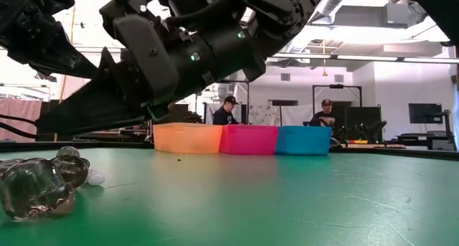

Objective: Sort Halloween decoration
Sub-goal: Put the transparent black skull toy into the orange bin

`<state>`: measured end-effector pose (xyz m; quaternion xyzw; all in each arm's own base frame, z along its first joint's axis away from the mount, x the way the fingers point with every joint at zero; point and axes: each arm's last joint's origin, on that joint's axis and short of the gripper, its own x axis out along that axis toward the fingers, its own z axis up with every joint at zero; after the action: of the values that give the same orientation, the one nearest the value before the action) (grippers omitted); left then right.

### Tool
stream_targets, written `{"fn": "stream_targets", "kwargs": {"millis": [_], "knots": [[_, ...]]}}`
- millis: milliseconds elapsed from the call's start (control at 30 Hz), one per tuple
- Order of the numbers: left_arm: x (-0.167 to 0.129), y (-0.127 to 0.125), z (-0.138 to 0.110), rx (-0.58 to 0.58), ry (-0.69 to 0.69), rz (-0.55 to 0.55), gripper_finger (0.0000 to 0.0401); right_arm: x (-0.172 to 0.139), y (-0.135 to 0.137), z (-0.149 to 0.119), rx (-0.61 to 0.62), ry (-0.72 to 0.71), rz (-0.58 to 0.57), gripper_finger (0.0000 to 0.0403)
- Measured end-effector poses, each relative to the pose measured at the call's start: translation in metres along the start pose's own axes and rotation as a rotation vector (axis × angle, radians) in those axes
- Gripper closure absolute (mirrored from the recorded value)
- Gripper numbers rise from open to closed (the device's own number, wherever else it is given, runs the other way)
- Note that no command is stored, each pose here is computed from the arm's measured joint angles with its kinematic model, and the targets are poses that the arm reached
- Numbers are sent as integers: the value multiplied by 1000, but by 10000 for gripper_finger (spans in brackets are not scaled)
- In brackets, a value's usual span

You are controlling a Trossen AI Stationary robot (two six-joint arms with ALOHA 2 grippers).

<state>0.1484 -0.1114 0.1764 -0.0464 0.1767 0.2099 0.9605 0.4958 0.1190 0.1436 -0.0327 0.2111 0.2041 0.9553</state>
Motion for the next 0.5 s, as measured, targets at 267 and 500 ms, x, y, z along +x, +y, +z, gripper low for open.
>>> {"fn": "stream_targets", "kwargs": {"millis": [267,500], "knots": [[0,0,0,-2,-2,2,401,-2,-10,2,-16,-27,-17,186],[0,1,1,-3,-21,22,401,0,-2,2,-35,-25,0,186]]}}
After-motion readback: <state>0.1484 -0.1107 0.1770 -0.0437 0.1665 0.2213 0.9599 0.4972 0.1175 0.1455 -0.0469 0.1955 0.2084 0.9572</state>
